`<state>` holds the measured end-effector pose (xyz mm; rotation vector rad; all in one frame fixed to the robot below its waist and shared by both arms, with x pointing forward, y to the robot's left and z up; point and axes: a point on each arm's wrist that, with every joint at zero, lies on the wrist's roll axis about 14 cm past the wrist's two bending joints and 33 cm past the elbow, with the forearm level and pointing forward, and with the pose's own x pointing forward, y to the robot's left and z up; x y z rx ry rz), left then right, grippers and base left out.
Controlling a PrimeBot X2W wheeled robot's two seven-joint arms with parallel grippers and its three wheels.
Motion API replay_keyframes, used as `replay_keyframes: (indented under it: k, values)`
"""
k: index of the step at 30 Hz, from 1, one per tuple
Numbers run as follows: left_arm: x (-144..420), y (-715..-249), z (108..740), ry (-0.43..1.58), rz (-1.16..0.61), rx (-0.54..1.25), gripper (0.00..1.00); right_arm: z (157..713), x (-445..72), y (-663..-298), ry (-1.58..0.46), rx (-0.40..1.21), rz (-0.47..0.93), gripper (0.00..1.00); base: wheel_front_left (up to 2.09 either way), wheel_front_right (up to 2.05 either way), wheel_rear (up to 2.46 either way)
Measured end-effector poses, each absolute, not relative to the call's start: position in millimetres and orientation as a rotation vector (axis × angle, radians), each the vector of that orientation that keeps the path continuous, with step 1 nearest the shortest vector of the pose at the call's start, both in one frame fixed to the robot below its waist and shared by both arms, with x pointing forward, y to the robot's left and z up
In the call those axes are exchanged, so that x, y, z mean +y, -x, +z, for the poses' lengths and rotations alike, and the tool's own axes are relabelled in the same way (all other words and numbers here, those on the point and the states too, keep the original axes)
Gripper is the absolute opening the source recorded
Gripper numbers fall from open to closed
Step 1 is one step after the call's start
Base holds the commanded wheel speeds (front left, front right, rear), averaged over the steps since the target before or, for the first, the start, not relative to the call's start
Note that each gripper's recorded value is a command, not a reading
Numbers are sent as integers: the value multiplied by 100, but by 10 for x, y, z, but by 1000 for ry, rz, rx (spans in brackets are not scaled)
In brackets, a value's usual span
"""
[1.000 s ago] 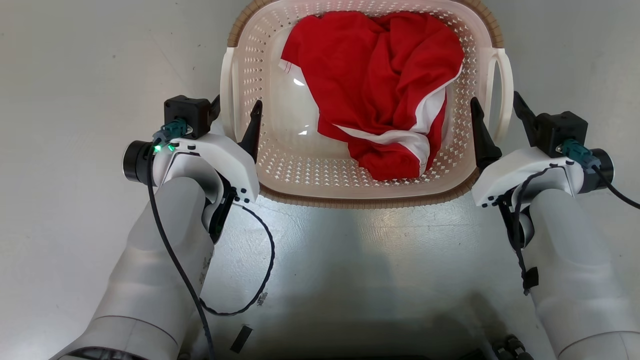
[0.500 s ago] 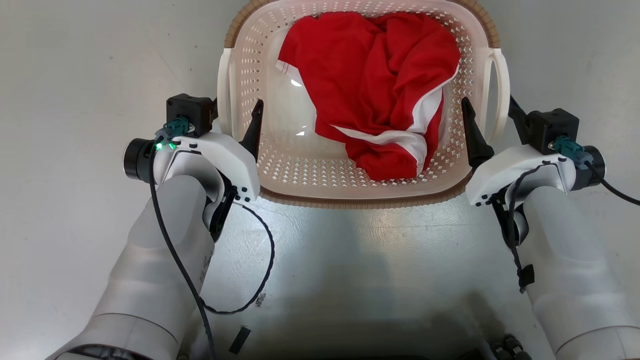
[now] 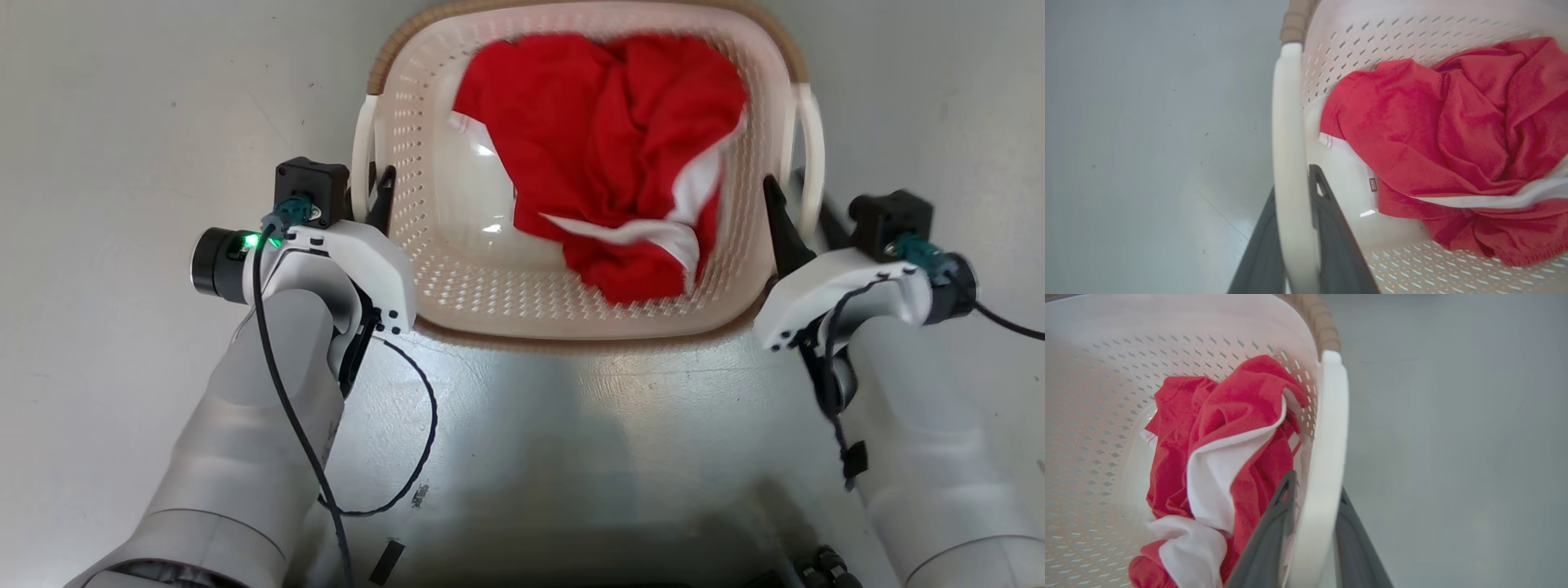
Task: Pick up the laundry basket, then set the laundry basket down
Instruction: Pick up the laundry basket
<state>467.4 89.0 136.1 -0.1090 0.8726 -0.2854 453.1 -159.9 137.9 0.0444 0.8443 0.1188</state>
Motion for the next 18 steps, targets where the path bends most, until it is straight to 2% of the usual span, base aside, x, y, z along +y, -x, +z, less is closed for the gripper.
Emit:
replay_keyframes:
  k: [18]
  values:
    - [930,-4628,1593,70,-268,868,0,1553,-1491,-4464,-44,872,152,0,0,0,0]
